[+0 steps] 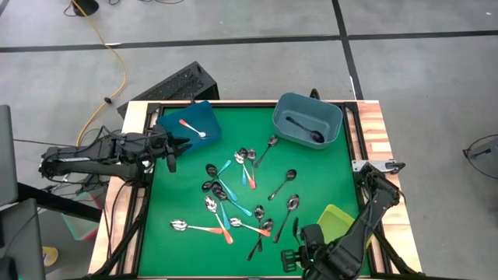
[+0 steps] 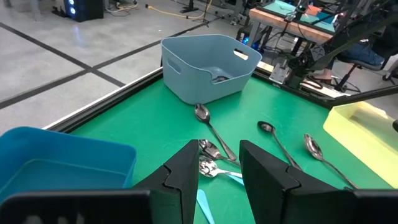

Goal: Sort silverware by color (type)
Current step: Put the blue spoon into the yellow bin

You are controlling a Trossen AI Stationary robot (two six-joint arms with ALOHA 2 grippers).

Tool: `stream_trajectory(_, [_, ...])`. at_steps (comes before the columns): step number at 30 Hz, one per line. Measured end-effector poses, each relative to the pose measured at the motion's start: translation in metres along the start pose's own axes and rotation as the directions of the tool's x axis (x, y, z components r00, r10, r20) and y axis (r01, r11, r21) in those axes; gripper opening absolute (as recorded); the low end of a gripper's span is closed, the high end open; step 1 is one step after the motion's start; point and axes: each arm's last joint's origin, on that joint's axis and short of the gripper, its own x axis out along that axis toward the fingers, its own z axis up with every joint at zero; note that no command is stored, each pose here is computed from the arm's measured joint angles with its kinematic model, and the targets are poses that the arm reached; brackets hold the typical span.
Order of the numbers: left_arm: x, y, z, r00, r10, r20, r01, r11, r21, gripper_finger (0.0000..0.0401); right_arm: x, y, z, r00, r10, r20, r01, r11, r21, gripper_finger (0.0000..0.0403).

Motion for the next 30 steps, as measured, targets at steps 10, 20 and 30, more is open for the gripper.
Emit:
stream_trajectory(10, [0.000, 0.000, 0.000, 1.000, 0.008, 0.004, -0.008, 1.000, -0.030, 0.0100, -0.010, -0.017, -0.017, 0.973, -0.138, -0.186, 0.133, 0.990, -0.040, 0.0000])
stream_trajectory(20, [0.000, 0.000, 0.000, 1.000, 0.015, 0.007, -0.015, 0.999, -0.046, 0.0100, 0.000, -0.030, -0.029, 0.900, -0.318, -0.298, 0.312, 0.948, -0.069, 0.0000])
stream_trajectory(30, [0.000, 0.001, 0.000, 1.000, 0.021, 0.009, -0.020, 0.997, -0.072, 0.0100, 0.043, -0.040, -0.022, 0.805, -0.521, -0.284, 0.535, 0.844, -0.034, 0.0000])
